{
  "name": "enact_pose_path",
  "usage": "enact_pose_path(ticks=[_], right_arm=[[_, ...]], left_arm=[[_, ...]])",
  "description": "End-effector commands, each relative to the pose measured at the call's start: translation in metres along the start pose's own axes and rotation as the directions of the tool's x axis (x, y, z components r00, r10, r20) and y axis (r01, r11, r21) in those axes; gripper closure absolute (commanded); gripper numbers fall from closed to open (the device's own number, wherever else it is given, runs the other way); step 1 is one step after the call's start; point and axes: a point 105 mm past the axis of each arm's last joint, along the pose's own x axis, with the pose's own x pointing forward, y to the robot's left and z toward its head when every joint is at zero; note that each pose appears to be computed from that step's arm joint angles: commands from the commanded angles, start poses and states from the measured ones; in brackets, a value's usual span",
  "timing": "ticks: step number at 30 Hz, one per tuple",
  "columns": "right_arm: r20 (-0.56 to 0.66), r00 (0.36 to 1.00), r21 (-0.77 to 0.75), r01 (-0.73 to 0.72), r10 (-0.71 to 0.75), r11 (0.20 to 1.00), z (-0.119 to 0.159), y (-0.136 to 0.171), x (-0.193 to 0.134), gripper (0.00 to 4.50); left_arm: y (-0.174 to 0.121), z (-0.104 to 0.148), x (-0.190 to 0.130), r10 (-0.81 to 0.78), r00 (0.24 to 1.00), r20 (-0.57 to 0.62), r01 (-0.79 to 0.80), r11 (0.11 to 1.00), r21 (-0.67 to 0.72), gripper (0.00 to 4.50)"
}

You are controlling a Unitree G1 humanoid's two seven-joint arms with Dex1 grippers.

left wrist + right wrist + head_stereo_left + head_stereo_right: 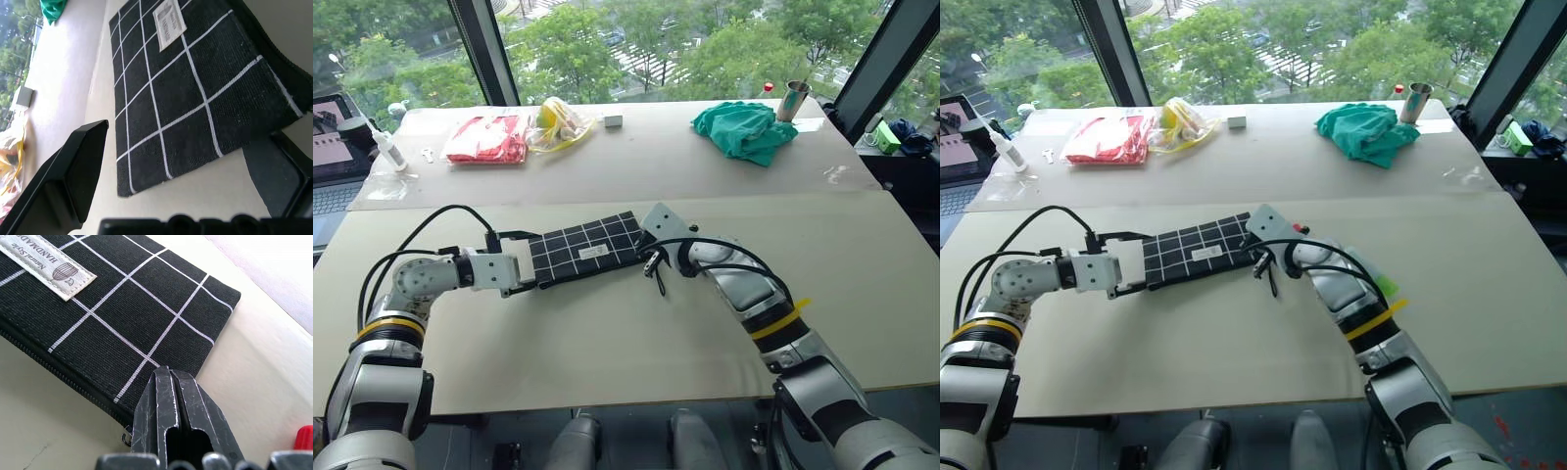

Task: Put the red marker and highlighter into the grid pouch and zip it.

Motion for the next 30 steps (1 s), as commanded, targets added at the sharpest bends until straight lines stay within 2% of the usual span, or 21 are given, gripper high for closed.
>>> enact_pose_path(ticks=[1, 3, 6, 9, 16, 22, 26, 28, 30], right_arm=[[-0.05, 0.998, 0.019, -0.027, 0.028, 0.999, -0.015, 0.008, 0.001, 4.47], [-0.052, 0.998, 0.016, -0.036, 0.037, 0.999, -0.015, 0.009, 0.001, 4.47], [-0.054, 0.998, 0.012, -0.038, 0.038, 0.999, -0.016, 0.01, 0.001, 4.5], [-0.053, 0.998, 0.013, -0.035, 0.036, 0.999, -0.015, 0.009, 0.001, 4.5], [-0.031, 0.999, 0.023, -0.043, 0.044, 0.999, -0.011, 0.005, -0.003, 4.5], [0.007, 0.998, 0.091, -0.057, 0.057, 0.994, -0.009, 0.002, -0.011, 4.5], [0.106, 0.994, 0.253, -0.063, 0.037, 0.965, 0.005, -0.007, -0.023, 3.41], [0.14, 0.99, 0.324, -0.054, 0.008, 0.945, 0.012, -0.016, -0.031, 2.63], [0.206, 0.978, 0.422, -0.128, 0.042, 0.898, 0.021, -0.017, -0.047, 1.98]], left_arm=[[0.015, 0.012, -0.003, 0.058, 0.996, 0.066, -0.06, 0.998, 0.03, 0.0], [0.014, 0.014, -0.003, 0.043, 0.996, 0.084, -0.045, 0.999, 0.024, 0.0], [0.01, 0.012, -0.005, 0.016, 0.997, 0.081, -0.016, 1.0, 0.008, 0.71], [0.006, 0.009, -0.008, -0.006, 0.997, 0.081, 0.007, 1.0, -0.022, 1.94], [0.006, 0.01, -0.009, -0.02, 0.995, 0.097, 0.024, 0.999, -0.042, 4.42], [0.007, 0.011, -0.008, -0.021, 0.994, 0.103, 0.026, 0.999, -0.047, 4.48], [-0.005, 0.008, -0.005, -0.068, 0.993, 0.096, 0.075, 0.995, -0.072, 4.5], [-0.009, 0.007, -0.004, -0.078, 0.992, 0.095, 0.087, 0.992, -0.091, 4.5], [-0.011, 0.006, -0.005, -0.075, 0.993, 0.095, 0.086, 0.99, -0.11, 4.5]])
